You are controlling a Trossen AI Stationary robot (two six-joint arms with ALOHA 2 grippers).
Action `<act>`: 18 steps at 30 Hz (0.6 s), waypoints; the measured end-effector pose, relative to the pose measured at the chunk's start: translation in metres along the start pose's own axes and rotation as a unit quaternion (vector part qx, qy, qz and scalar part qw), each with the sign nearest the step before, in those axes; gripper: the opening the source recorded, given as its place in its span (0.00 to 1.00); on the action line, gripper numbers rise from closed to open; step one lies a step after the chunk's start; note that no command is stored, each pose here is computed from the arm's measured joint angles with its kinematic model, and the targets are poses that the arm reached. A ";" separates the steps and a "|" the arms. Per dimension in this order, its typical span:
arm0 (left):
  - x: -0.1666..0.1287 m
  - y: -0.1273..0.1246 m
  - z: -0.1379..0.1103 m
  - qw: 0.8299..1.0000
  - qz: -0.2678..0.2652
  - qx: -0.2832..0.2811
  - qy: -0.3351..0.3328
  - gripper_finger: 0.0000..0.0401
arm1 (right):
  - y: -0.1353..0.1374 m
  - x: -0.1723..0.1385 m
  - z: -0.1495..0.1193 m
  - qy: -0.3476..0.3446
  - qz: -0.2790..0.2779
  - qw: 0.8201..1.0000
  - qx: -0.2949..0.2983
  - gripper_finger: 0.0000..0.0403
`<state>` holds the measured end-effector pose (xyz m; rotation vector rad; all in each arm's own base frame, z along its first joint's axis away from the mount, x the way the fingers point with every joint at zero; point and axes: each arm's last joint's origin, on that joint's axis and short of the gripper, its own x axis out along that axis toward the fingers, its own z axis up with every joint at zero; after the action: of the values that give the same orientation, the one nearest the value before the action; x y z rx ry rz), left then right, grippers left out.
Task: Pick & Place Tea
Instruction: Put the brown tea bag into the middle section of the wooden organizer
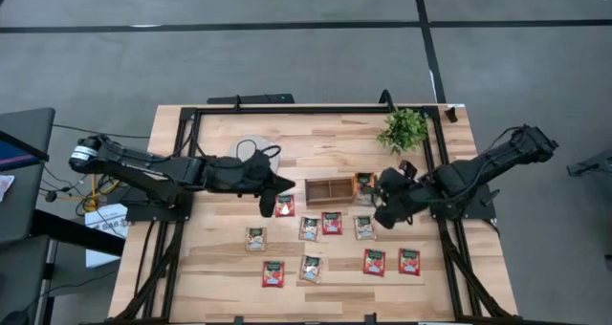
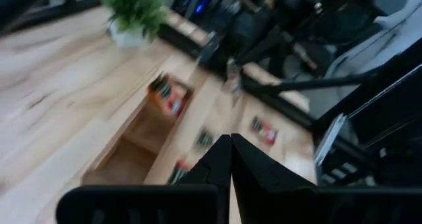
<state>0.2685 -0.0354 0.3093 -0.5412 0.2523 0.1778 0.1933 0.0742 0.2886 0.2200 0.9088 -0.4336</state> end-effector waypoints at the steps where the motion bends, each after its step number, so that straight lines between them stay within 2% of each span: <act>1: 0.004 0.000 0.002 1.000 -0.010 0.002 -0.008 0.02 | 0.000 0.001 0.005 -0.014 0.002 1.000 0.001 0.00; 4: 0.016 0.000 0.002 0.999 -0.030 -0.004 -0.021 0.07 | -0.003 0.004 0.017 -0.042 0.009 0.999 0.001 0.00; 13: 0.055 0.004 0.002 0.992 -0.077 -0.023 -0.093 0.32 | -0.014 0.012 0.039 -0.081 0.007 0.997 0.009 0.00; 18: 0.071 0.007 0.004 0.992 -0.071 -0.026 -0.103 0.37 | -0.019 0.015 0.042 -0.078 0.008 0.997 0.011 0.00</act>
<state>0.3357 -0.0199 0.2892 -0.5854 0.0085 0.1006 0.2228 0.0381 0.3022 0.2104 0.7489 -0.4389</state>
